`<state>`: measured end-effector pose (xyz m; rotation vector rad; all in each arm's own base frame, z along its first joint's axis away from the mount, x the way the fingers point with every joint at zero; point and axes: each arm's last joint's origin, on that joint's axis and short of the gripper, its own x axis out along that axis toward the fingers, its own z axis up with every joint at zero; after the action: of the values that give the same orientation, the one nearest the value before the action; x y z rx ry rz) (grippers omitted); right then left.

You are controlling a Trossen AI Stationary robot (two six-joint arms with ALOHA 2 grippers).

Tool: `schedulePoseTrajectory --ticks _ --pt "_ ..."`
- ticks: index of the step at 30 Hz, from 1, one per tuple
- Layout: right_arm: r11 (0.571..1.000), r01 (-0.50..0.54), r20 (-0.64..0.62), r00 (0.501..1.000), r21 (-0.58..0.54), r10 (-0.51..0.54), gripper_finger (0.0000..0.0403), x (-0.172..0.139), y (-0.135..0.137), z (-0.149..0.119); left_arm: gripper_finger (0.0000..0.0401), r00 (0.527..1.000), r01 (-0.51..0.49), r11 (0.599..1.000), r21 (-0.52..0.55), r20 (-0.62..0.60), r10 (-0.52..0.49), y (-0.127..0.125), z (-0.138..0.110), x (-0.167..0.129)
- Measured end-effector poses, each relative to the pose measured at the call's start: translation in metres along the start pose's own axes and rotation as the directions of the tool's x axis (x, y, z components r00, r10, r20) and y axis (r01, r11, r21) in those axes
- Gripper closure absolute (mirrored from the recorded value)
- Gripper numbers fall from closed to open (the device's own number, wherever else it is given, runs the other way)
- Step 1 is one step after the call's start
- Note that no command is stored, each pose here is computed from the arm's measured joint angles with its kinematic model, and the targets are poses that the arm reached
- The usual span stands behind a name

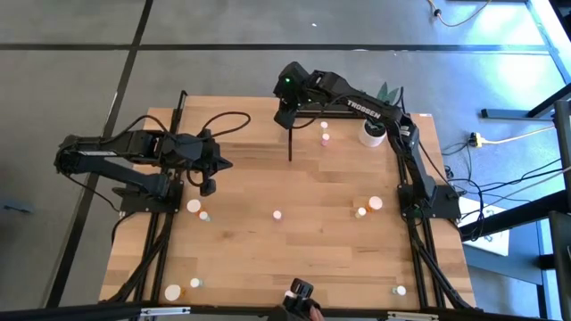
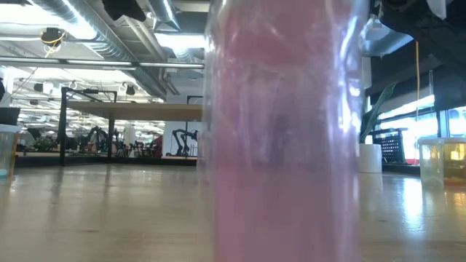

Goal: Pick and place medicine bottles onto shelf by color
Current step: Put the bottom left yellow pill bottle on the shelf

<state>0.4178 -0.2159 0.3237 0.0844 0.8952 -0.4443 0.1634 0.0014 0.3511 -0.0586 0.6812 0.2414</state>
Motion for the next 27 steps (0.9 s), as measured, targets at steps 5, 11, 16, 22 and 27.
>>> schedulePoseTrajectory --ticks 5,11,16,22,27 --pt "1.000 -0.002 0.000 1.000 -0.003 0.002 0.0280 0.0000 -0.0003 -0.0001 0.0401 1.000 0.000 1.000 0.000 0.000 0.000 0.0001 0.0000 0.0000" --pt "1.000 -0.002 -0.001 1.000 -0.006 0.002 0.0280 0.0000 -0.0006 -0.0002 0.0401 1.000 0.000 1.000 0.001 0.000 0.000 0.0000 0.0000 0.0001" --pt "0.999 -0.005 -0.014 1.000 -0.032 0.005 0.0280 0.0000 -0.0004 -0.0014 0.0401 1.000 0.000 1.000 0.001 0.000 0.000 0.0001 0.0000 0.0000" --pt "1.000 -0.004 -0.009 1.000 -0.029 0.004 0.0280 0.0000 -0.0005 -0.0009 0.0401 1.000 0.000 1.000 0.001 -0.001 0.000 0.0000 -0.0001 0.0002" --pt "0.999 -0.005 -0.009 1.000 -0.053 0.004 0.0278 0.0023 -0.0002 -0.0010 0.0401 1.000 -0.005 1.000 0.001 0.001 0.005 0.0002 0.0000 0.0000"
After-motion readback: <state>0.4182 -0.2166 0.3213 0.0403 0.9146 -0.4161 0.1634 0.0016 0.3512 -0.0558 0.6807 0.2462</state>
